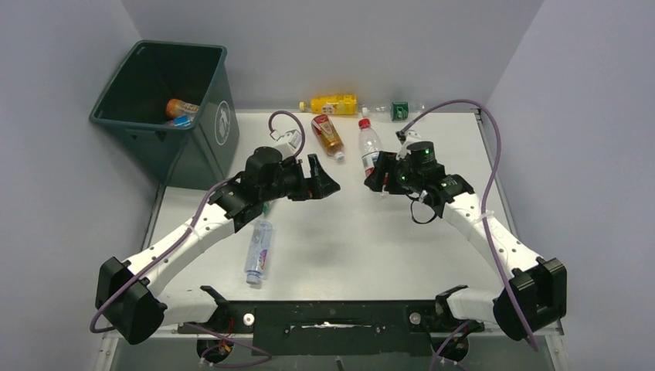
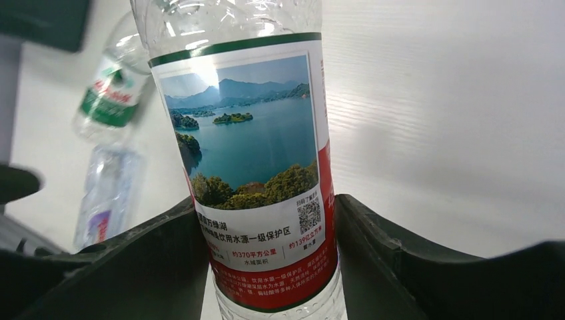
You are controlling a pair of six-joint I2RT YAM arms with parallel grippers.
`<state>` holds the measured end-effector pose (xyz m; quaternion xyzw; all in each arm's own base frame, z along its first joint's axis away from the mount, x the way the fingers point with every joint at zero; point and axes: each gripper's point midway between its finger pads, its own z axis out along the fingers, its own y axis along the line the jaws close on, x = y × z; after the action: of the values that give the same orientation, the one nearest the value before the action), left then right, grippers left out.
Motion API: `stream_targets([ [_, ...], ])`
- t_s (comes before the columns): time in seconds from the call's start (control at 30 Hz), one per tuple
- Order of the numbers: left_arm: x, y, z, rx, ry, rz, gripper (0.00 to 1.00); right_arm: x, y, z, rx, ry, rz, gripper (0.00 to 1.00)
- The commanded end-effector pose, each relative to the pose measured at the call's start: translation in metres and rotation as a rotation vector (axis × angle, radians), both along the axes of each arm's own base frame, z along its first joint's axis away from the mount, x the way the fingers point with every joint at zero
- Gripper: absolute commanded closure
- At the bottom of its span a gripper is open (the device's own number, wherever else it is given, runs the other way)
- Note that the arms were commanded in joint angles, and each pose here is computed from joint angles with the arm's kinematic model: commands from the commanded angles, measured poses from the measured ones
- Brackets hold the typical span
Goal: Put the plastic bottles in the bin
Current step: Pick up the plastic bottle at the center of the board.
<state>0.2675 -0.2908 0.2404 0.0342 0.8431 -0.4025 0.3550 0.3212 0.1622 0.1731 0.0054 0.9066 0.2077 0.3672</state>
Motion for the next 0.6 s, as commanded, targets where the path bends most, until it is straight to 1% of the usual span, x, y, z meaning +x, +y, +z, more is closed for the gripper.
stream_targets([
  [0.0,0.004,-0.021,0.044,-0.186,-0.082,-0.045,0.13,-0.016,0.048,0.049,0.133,-0.153,0.223,0.53],
  [0.13,0.004,-0.021,0.054,-0.233,-0.106,-0.038,0.13,-0.03,0.07,0.064,0.178,-0.18,0.317,0.53],
  [0.37,0.007,-0.013,0.071,-0.276,-0.161,0.009,0.13,-0.051,0.096,0.073,0.222,-0.194,0.408,0.53],
  [0.57,0.012,-0.007,0.072,-0.272,-0.168,0.054,0.13,-0.065,0.116,0.081,0.251,-0.21,0.464,0.53],
])
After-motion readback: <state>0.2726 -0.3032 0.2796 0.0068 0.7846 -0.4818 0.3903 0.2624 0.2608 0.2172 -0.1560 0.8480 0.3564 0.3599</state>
